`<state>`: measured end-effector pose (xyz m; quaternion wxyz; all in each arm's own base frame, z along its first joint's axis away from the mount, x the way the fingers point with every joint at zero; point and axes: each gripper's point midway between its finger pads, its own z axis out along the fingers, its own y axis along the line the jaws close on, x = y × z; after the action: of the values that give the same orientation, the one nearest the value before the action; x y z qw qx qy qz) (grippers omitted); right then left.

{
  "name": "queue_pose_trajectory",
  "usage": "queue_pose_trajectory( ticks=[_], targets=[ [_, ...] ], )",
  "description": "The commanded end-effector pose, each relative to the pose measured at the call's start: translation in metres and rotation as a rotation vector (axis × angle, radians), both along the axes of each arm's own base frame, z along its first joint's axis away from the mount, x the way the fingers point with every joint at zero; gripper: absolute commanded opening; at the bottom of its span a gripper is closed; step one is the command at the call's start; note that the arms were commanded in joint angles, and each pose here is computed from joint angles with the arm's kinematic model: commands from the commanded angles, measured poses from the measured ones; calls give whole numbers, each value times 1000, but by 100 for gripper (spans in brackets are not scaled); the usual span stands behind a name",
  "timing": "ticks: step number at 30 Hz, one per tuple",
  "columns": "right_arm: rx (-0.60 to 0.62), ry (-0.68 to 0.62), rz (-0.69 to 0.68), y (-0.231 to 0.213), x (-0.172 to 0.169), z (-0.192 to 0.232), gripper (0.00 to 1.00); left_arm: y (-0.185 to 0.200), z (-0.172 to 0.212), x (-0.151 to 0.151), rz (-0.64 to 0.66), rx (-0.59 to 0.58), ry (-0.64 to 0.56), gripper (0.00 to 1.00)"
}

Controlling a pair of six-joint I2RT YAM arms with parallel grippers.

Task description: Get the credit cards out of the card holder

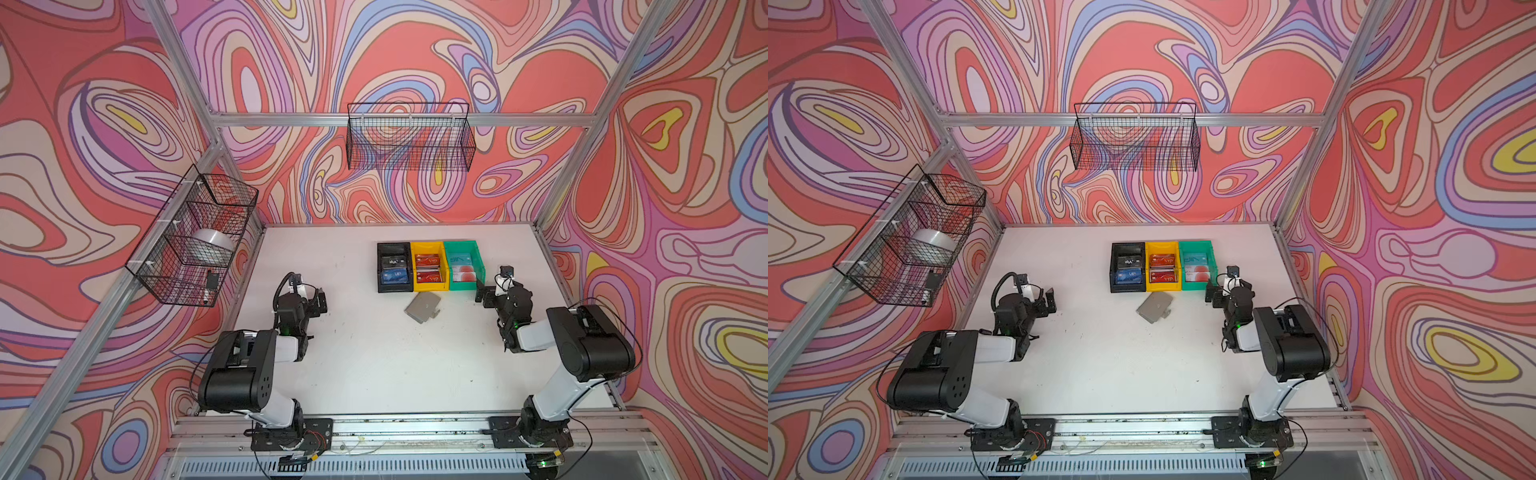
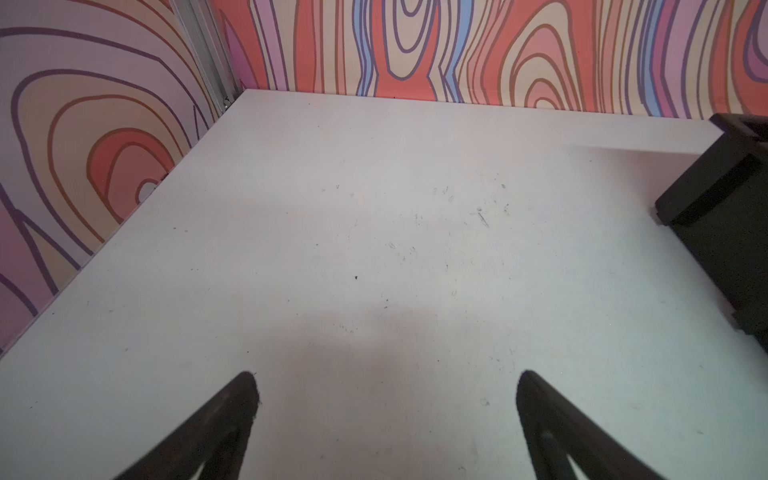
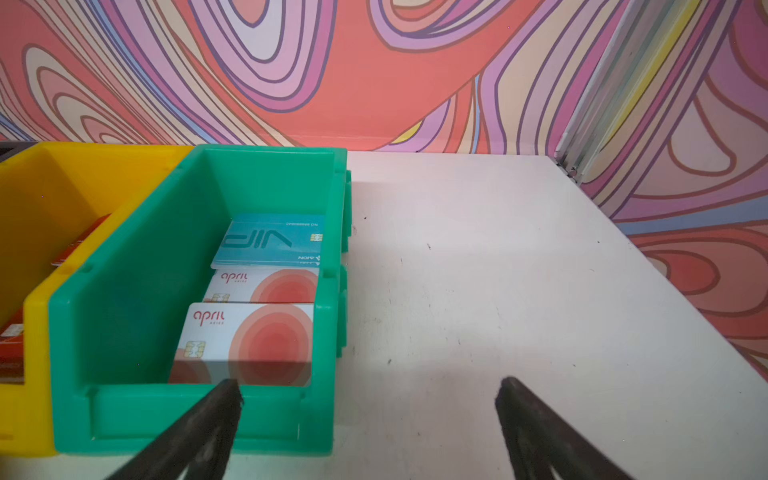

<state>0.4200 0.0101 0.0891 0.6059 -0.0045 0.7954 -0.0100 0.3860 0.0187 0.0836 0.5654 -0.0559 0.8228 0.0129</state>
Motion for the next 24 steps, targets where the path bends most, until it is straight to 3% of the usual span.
queue_pose_trajectory(
  ticks=[1,15,19,24],
  targets=[
    [9,-17,-4,-2,3,7,98,1,6,4,0,16,-15,100],
    [8,-16,-3,-2,2,6,98,0,5,3,-2,18,-12,100],
    [12,-12,3,-1,3,6,98,-12,4,7,-80,19,4,100],
    [12,-12,-1,-2,3,6,98,-12,4,7,-79,20,3,100]
  ],
)
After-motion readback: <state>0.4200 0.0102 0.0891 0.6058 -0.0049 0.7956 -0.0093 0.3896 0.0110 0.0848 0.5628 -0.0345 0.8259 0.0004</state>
